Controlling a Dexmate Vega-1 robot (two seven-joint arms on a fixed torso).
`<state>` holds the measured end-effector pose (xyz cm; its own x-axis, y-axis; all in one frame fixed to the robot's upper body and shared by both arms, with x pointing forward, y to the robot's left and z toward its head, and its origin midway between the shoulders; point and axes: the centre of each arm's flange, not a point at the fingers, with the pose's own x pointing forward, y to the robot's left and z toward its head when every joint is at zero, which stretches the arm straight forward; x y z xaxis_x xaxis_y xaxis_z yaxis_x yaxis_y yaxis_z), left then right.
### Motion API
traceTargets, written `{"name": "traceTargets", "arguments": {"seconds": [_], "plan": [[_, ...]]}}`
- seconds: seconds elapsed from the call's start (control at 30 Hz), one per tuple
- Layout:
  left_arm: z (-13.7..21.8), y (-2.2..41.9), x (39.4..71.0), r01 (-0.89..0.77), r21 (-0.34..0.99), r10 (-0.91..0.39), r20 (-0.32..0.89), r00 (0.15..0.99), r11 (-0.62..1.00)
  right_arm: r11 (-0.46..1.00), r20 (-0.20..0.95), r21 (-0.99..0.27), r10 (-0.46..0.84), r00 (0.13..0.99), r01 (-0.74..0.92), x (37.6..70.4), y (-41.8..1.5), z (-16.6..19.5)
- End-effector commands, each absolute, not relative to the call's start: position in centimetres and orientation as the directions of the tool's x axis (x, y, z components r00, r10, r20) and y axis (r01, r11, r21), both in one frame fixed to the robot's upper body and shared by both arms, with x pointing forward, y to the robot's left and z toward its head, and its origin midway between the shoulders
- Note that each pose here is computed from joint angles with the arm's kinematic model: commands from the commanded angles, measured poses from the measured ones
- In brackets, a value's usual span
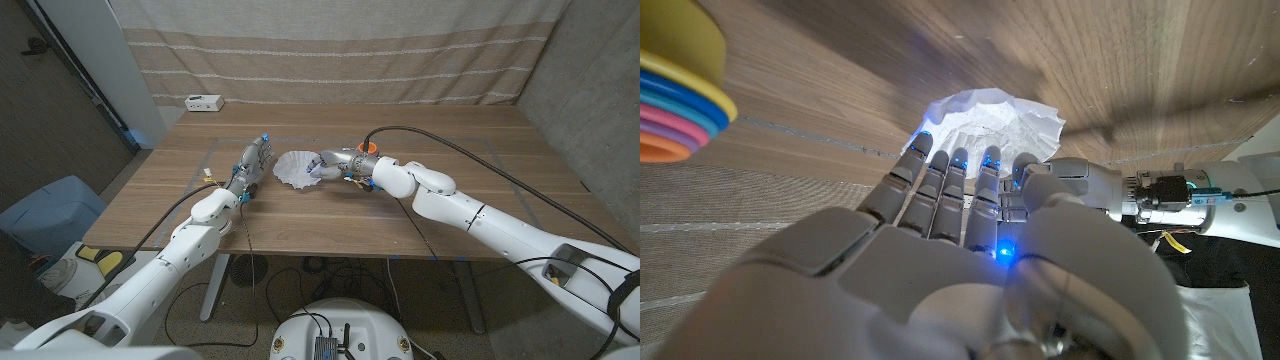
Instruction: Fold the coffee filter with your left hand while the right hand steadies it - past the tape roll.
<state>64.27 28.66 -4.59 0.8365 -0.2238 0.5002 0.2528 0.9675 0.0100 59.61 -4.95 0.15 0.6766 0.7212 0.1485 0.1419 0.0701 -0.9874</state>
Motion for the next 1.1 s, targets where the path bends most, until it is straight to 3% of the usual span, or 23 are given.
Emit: {"name": "traceTargets", "arguments": {"seconds": [0.03, 0.4, 0.67, 0.93, 1.1], "plan": [[-4.6, 28.7, 64.2, 0.253, 0.009, -0.223, 0.499, 0.837, 0.968, 0.036, 0.106, -0.993, 0.694, 0.712, 0.113, 60.5, -5.4, -0.7], [-4.5, 28.3, 64.3, 0.267, 0.025, -0.244, 0.497, 0.833, 0.963, 0.021, 0.05, -0.999, 0.678, 0.734, 0.048, 61.3, -5.6, -2.1], [-4.0, 27.5, 63.8, 0.219, 0.131, -0.255, 0.517, 0.817, 0.967, 0.018, 0.037, -0.999, 0.666, 0.745, 0.034, 61.6, -5.9, -2.3], [-3.3, 24.4, 62.8, 0.18, 0.251, -0.286, 0.497, 0.82, 0.951, 0.024, 0.039, -0.999, 0.664, 0.747, 0.032, 61.7, -5.9, -2.4], [-3.1, 22.6, 62.6, 0.238, 0.244, -0.333, 0.518, 0.788, 0.94, 0.024, 0.042, -0.999, 0.661, 0.749, 0.035, 61.6, -6.1, -2.4]]}}
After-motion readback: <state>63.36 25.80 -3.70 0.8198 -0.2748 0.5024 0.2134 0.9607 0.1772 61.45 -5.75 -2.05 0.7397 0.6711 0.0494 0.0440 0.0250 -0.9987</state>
